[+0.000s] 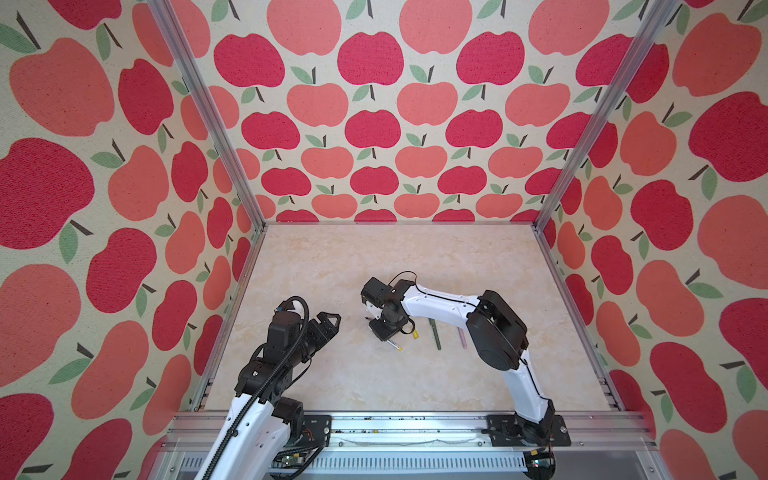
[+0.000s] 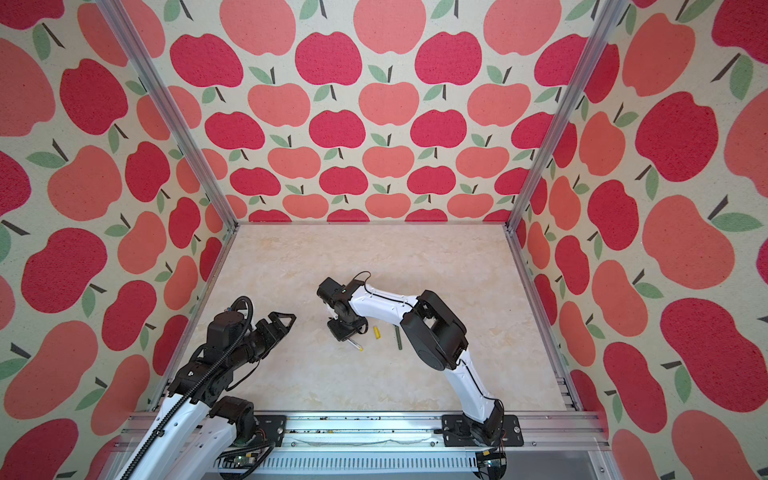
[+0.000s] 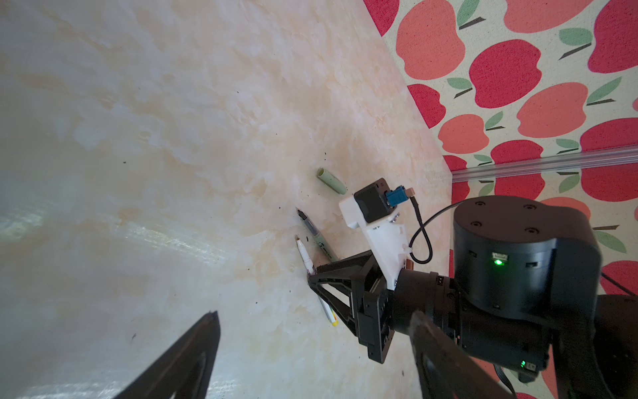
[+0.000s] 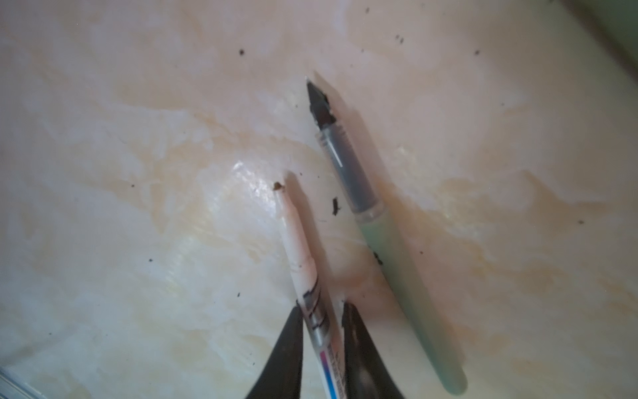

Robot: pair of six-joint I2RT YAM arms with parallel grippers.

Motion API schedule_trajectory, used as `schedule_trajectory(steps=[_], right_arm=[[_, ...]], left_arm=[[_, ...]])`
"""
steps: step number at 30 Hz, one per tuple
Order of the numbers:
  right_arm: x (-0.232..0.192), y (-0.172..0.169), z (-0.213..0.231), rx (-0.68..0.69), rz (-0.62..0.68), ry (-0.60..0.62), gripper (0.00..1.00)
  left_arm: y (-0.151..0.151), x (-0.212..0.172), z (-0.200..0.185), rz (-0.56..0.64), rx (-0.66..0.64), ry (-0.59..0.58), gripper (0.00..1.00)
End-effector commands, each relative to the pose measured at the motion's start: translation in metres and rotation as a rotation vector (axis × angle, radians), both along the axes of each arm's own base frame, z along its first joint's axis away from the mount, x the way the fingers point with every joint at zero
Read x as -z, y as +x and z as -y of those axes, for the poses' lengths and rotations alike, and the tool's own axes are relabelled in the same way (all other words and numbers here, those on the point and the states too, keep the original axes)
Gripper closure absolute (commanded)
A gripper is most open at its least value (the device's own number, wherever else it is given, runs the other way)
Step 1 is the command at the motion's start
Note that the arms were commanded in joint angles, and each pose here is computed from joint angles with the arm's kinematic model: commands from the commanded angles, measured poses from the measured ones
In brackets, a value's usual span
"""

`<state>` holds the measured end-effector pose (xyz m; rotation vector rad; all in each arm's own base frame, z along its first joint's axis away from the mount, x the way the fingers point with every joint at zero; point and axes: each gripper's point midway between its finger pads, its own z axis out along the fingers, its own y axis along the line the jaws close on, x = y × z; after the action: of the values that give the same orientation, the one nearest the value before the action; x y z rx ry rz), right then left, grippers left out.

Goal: Insert the pens into the pen caps
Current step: 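Grasp the white pen with the right gripper and lift it upright, then grasp the white pen with the left gripper while the right releases it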

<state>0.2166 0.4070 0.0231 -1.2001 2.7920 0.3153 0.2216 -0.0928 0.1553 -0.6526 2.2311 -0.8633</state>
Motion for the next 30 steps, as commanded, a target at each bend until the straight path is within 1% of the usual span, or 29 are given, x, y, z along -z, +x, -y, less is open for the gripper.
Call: schedule_trajectory(steps=[1, 5, 7, 10, 13, 18, 20, 22, 26, 28, 30], right_arm=[[0.02, -0.011, 0.002, -0.037, -0.039, -0.057, 0.82], [0.021, -0.014, 0.002, -0.045, -0.041, -0.066, 0.88], [0.018, -0.015, 0.001, -0.041, -0.042, -0.057, 0.89], [0.003, -0.016, -0.006, -0.035, -0.046, -0.004, 0.9], [-0.03, -0.016, -0.021, -0.031, -0.047, 0.113, 0.92], [-0.104, -0.012, -0.032, 0.007, -0.035, 0.363, 0.92], [-0.133, -0.007, -0.028, 0.036, -0.022, 0.457, 0.93], [-0.157, -0.004, -0.022, 0.065, -0.013, 0.546, 0.93], [-0.196, 0.002, -0.01, 0.121, -0.008, 0.724, 0.95], [-0.208, 0.0, -0.008, 0.135, -0.016, 0.785, 0.95], [-0.213, -0.003, -0.007, 0.139, -0.028, 0.82, 0.95]], left_arm=[[-0.006, 0.005, -0.001, -0.016, 0.012, 0.004, 0.11], [-0.007, 0.004, -0.003, -0.009, 0.003, 0.004, 0.11], [-0.008, 0.004, -0.004, -0.006, 0.0, 0.005, 0.11], [-0.007, 0.0, -0.004, 0.015, 0.007, 0.001, 0.11], [-0.004, -0.013, 0.003, 0.081, 0.054, -0.005, 0.11], [-0.002, -0.053, 0.019, 0.287, 0.178, -0.012, 0.12], [-0.003, -0.071, 0.031, 0.379, 0.264, -0.02, 0.11], [-0.006, -0.081, 0.042, 0.435, 0.349, -0.03, 0.11], [-0.007, -0.085, 0.064, 0.447, 0.494, -0.074, 0.13], [-0.007, -0.085, 0.073, 0.445, 0.545, -0.094, 0.14], [-0.007, -0.085, 0.081, 0.447, 0.584, -0.109, 0.15]])
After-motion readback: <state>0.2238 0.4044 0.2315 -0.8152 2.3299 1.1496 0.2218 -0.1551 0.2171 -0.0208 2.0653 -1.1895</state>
